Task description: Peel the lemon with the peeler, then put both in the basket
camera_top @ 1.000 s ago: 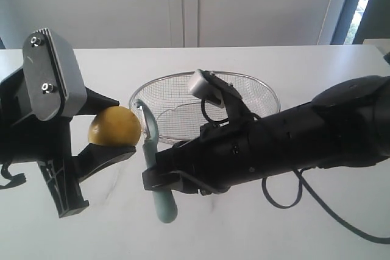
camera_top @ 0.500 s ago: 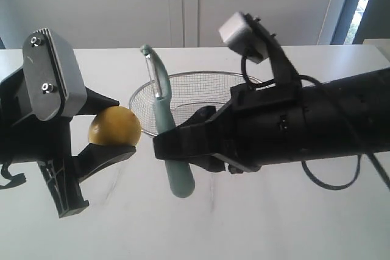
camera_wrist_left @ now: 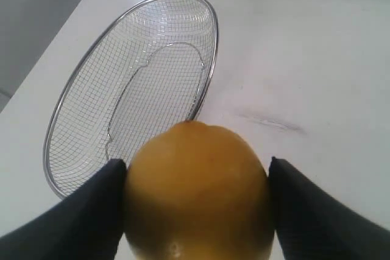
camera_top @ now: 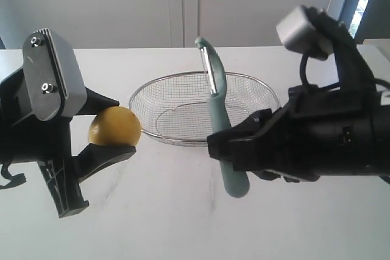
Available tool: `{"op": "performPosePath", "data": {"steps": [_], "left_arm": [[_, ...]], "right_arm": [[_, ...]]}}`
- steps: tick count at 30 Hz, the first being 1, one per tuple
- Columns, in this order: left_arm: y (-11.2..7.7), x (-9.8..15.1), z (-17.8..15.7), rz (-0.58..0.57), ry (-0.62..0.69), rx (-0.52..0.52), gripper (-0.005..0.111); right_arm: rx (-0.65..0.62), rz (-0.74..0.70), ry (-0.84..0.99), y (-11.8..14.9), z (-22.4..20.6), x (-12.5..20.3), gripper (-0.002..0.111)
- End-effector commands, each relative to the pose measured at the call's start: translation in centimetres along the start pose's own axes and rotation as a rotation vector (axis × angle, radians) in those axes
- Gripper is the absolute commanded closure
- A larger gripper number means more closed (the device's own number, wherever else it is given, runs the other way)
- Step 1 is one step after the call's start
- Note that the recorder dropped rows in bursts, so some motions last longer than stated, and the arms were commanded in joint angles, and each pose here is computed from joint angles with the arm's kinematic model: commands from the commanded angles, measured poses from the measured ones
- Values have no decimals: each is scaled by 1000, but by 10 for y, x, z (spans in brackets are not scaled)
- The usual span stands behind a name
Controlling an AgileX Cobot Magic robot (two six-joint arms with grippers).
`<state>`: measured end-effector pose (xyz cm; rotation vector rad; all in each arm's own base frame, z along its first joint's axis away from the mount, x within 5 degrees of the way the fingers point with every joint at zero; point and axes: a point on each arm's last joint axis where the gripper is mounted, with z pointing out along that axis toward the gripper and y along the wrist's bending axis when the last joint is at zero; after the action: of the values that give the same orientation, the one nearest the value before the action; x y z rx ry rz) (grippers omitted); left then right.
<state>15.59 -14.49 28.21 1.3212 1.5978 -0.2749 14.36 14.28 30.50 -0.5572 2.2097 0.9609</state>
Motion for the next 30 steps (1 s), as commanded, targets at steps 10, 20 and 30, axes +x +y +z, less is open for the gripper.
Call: {"op": "performPosePath", "data": {"steps": [10,20,30], "left_arm": [[-2,0,-1,-27,-6,9,107],[-2,0,-1,-27,-6,11,107],[-3,0,-1,-29,-6,27,107]], "right_arm": [[190,175,153,-56,64,41,108],[-220,198,170,-40,111,35,108],[-326,262,212,-41,133,32,108]]}}
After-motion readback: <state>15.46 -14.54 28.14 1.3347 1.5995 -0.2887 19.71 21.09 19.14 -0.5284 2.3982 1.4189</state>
